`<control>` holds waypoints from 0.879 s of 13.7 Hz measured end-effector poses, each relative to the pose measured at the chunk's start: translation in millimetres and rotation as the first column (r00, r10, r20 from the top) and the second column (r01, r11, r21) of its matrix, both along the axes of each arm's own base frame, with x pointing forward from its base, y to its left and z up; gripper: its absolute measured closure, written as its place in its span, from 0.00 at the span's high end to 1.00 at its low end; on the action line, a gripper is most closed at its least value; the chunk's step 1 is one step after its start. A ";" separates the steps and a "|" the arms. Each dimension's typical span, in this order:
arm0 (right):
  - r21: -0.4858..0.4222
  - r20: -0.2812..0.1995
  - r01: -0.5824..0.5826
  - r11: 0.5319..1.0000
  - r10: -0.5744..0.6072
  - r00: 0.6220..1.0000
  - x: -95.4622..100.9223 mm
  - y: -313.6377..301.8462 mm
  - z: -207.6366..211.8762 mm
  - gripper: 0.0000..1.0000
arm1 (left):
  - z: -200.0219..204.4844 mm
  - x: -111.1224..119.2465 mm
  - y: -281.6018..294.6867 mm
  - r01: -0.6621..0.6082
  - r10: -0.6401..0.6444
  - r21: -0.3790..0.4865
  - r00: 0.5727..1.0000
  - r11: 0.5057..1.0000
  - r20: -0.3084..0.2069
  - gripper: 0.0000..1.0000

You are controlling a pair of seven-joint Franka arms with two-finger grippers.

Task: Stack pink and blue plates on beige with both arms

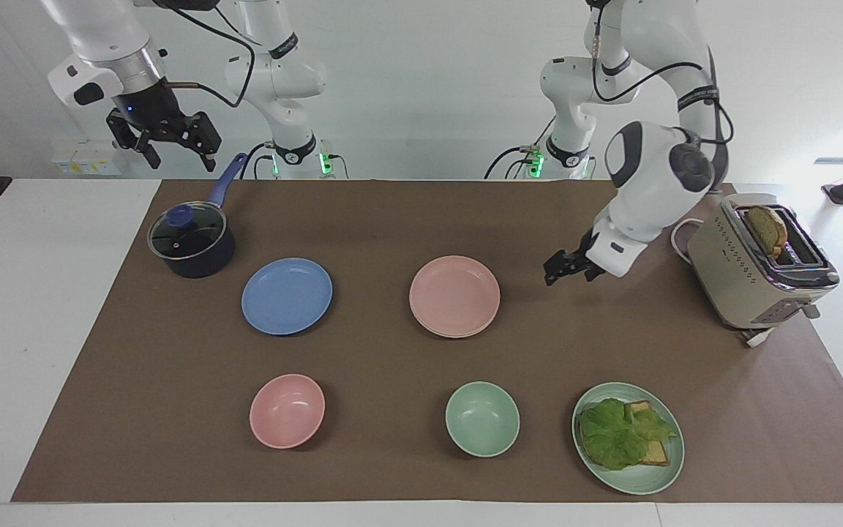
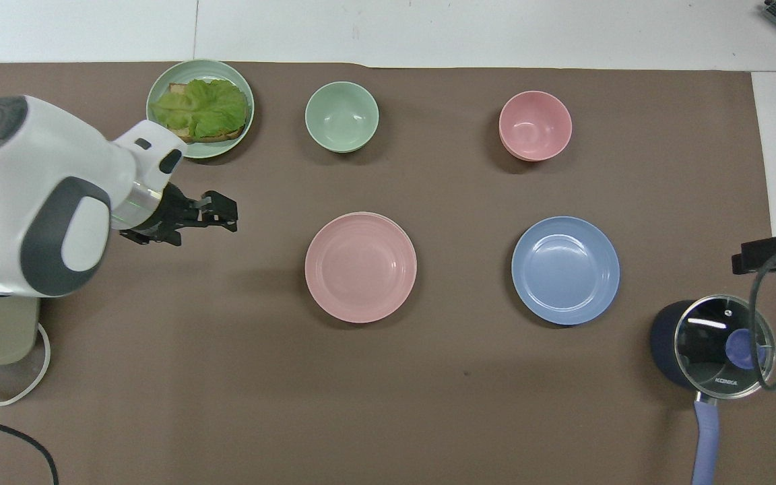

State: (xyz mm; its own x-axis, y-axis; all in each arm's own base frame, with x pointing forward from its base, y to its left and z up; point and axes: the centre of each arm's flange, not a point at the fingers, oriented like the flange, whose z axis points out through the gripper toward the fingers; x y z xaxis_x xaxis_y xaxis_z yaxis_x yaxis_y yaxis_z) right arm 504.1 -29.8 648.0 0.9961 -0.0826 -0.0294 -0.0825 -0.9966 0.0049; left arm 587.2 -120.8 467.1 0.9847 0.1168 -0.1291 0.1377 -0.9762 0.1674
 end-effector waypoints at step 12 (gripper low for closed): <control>0.022 0.037 -0.179 0.984 0.178 0.983 27.3 -1.0 -99.5 1.00 | 200.6 -48.1 86.5 0.111 -0.133 0.160 0.982 0.981 0.135 1.00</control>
